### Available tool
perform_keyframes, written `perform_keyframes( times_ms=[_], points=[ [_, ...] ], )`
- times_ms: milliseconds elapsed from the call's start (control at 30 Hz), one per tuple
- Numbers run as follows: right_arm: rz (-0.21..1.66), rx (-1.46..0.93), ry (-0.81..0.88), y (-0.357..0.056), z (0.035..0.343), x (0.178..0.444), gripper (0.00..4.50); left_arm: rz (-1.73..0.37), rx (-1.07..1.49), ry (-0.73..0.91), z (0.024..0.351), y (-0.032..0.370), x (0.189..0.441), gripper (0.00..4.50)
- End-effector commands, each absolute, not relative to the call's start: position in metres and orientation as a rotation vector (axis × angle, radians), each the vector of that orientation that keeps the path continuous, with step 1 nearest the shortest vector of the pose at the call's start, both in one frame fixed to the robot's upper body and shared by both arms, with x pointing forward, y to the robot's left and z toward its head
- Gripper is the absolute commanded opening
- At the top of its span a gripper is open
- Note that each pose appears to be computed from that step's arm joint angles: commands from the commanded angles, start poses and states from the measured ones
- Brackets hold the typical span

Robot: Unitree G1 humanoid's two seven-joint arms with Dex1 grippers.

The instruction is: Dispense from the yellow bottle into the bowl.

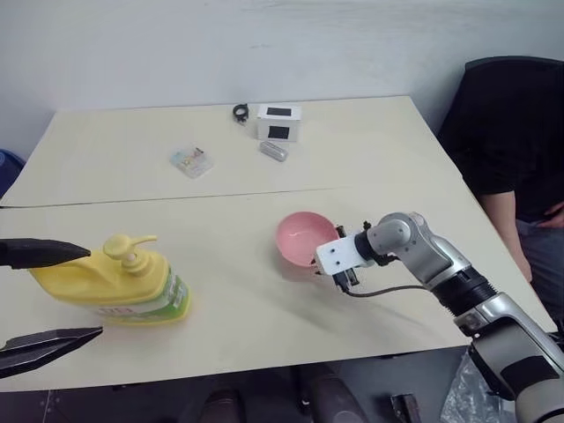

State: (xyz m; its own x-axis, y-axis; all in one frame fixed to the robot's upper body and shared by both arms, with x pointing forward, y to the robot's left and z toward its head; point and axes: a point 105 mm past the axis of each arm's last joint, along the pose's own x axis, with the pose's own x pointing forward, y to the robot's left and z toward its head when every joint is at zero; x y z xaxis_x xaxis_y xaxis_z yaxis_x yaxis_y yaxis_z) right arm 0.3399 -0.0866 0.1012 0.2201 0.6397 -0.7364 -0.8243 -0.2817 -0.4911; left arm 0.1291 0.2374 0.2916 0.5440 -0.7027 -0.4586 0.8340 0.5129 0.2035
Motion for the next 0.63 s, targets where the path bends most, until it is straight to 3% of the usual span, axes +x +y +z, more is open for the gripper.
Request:
perform_keyframes(
  times_ms=[33, 233, 400, 533, 633],
  points=[
    [1.419, -0.993, 0.204, -0.093, 0.135, 0.338, 2.41, -0.918, 0.435, 0.307, 0.296, 0.245, 0.130, 4.50],
    [1.484, -0.723, 0.268, -0.139, 0.193, 0.320, 4.48, -0.852, 0.381, 0.278, 0.302, 0.263, 0.130, 4.50],
    [1.349, -0.659, 0.366, -0.209, 0.231, 0.319, 4.48, -0.687, 0.364, 0.308, 0.303, 0.295, 0.114, 4.50],
    [1.270, -0.541, 0.342, -0.231, 0.260, 0.319, 4.48, -0.592, 0.344, 0.353, 0.301, 0.319, 0.094, 4.50],
    [1.264, -0.531, 0.331, -0.234, 0.262, 0.319, 4.48, -0.552, 0.333, 0.354, 0.301, 0.333, 0.091, 4.50]
  ],
)
